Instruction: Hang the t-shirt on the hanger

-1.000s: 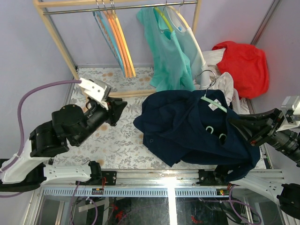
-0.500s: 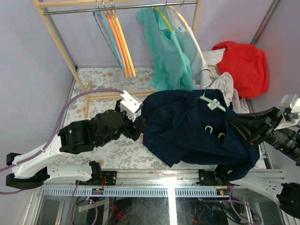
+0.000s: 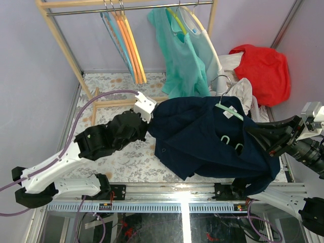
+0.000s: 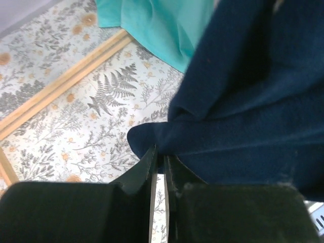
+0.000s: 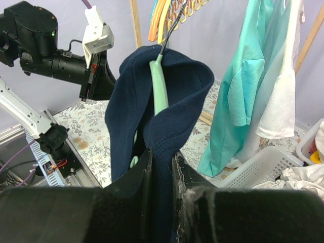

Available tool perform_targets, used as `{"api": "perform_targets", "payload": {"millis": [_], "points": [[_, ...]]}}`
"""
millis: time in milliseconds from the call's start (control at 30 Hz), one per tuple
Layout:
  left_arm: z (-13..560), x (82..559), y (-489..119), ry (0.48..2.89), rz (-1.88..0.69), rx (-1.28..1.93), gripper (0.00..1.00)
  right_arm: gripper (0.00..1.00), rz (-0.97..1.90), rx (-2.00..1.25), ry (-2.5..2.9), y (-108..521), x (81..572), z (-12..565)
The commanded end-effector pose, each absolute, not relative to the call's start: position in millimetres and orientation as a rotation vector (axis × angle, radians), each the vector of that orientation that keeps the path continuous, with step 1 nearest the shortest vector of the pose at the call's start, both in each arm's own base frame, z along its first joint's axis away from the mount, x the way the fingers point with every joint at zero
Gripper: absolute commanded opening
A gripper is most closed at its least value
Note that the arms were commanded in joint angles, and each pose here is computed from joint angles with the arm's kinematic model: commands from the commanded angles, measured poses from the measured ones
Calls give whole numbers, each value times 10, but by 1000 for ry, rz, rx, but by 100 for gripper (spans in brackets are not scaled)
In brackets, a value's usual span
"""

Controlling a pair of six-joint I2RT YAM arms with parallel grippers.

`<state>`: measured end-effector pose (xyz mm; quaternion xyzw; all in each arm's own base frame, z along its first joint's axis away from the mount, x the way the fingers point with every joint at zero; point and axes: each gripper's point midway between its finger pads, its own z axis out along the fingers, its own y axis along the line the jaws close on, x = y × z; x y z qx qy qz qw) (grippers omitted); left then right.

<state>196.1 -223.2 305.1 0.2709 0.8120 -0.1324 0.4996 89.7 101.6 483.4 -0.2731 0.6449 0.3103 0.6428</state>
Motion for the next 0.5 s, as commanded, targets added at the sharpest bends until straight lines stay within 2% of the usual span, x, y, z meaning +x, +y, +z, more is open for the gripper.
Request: {"api": "perform_targets", "payload": {"millis": [0,100,300,467], "points": [[3560,2111,-2093,1866,-307,513,5,0,762,-556,1331,1036,893,5249],[3888,2111,-1920,1837,-294,430,0,0,758,-556,1331,1039,903,5248],[4580,2043,-1626,1742,-343,291,0,0,761,-552,1325,1058,917,5260],[4983,2055,-1298,1685,-284,165,0,0,771,-560,1320,1094,918,5299]]}}
